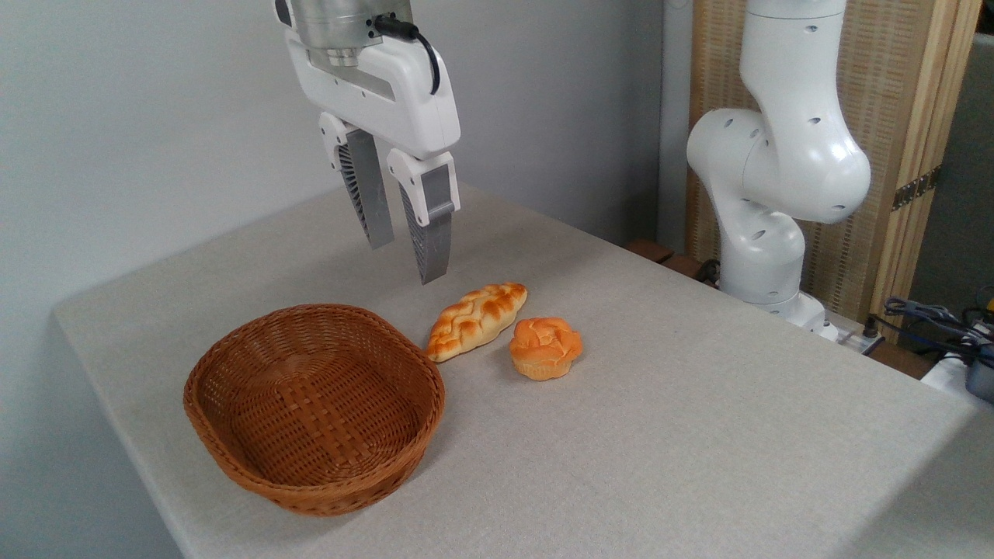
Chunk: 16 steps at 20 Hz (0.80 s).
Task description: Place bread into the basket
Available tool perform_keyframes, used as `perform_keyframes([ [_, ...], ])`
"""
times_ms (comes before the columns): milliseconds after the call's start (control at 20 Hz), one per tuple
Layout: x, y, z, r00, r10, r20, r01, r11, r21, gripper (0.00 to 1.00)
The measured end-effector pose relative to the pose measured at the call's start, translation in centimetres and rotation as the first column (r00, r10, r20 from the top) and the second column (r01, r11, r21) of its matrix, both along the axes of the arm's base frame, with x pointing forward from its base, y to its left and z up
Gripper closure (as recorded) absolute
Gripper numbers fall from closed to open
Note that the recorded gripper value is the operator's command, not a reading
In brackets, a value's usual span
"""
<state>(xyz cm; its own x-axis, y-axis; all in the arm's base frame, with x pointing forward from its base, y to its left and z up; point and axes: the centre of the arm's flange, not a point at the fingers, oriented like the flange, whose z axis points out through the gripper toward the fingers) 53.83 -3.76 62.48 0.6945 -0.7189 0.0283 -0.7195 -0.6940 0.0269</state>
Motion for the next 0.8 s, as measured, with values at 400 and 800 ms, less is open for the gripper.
perform_keyframes([
  [400, 0.0, -0.8, -0.1, 1.000, -0.014, -0.002, 0.014, 1.000, 0.001, 0.00],
  [800, -2.6, -5.9, -3.7, 0.994, -0.092, -0.050, 0.090, 0.994, -0.057, 0.00],
])
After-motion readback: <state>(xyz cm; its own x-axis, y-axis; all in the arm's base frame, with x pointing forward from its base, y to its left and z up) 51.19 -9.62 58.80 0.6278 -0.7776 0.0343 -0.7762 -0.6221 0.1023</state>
